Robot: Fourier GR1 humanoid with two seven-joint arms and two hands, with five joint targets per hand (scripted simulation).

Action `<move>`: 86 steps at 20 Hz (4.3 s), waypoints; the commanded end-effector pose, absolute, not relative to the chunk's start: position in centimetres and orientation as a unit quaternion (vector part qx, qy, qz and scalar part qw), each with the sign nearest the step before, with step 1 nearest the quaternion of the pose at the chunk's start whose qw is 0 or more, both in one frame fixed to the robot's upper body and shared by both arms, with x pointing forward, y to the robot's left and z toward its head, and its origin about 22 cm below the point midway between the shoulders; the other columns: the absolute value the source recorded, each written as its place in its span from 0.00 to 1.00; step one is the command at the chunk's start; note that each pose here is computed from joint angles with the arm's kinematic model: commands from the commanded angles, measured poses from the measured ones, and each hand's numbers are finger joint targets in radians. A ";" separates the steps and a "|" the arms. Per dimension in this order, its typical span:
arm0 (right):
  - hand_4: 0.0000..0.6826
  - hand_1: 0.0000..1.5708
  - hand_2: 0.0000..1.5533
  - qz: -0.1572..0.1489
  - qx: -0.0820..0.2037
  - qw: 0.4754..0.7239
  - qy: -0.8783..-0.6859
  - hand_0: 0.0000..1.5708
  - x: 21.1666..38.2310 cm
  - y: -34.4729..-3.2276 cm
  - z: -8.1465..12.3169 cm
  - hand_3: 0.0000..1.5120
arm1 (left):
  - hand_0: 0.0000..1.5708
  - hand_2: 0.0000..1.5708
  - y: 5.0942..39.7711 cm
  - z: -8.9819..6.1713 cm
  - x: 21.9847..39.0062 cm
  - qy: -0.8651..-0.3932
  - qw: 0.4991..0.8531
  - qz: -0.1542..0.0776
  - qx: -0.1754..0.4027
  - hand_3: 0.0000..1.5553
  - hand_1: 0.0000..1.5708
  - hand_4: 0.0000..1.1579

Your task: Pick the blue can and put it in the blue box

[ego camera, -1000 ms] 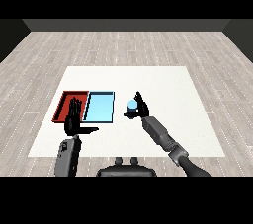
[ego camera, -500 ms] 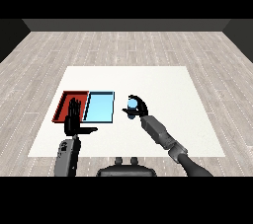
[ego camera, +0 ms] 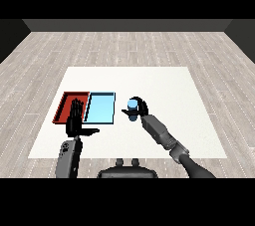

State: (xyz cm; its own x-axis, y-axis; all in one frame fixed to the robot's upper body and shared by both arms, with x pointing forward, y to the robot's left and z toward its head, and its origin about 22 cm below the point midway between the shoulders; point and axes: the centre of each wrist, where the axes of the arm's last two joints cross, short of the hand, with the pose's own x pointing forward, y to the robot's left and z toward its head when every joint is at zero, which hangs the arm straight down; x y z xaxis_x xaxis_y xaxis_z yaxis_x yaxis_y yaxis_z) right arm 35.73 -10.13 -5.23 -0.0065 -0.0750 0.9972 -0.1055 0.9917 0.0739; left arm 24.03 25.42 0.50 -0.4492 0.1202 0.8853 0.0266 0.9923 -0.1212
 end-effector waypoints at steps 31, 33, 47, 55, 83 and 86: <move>0.97 0.91 0.93 0.048 0.103 0.573 -0.812 0.91 33.5 -11.8 2.8 0.93 | 0.00 0.00 13.4 0.7 29.0 -0.798 0.594 -0.045 -0.098 0.00 0.00 0.00; 0.98 0.91 0.93 0.057 0.116 0.579 -0.805 0.91 34.2 -10.4 2.8 0.93 | 0.00 0.00 14.4 0.4 27.2 -0.794 0.597 -0.037 -0.108 0.00 0.00 0.00; 0.99 0.89 0.93 0.074 0.125 0.556 -0.819 0.89 32.6 -10.9 4.3 0.93 | 0.00 0.00 11.3 -4.1 29.2 -0.757 0.641 -0.058 -0.115 0.00 0.00 0.00; 0.98 0.89 0.93 0.083 0.135 0.553 -0.818 0.89 32.2 -9.2 4.4 0.93 | 0.00 0.00 8.6 -2.1 29.7 -0.756 0.641 -0.064 -0.113 0.00 0.00 0.00; 0.87 0.93 0.94 0.142 0.177 0.546 -0.807 0.93 30.1 -3.5 4.5 0.92 | 0.29 0.38 6.3 -1.9 30.8 -0.781 0.588 -0.208 0.033 0.00 0.29 0.16; 0.86 0.93 0.94 0.134 0.163 0.535 -0.818 0.93 29.3 -2.9 4.5 0.92 | 0.00 0.00 7.3 -2.0 30.6 -0.781 0.610 -0.126 -0.051 0.00 0.00 0.37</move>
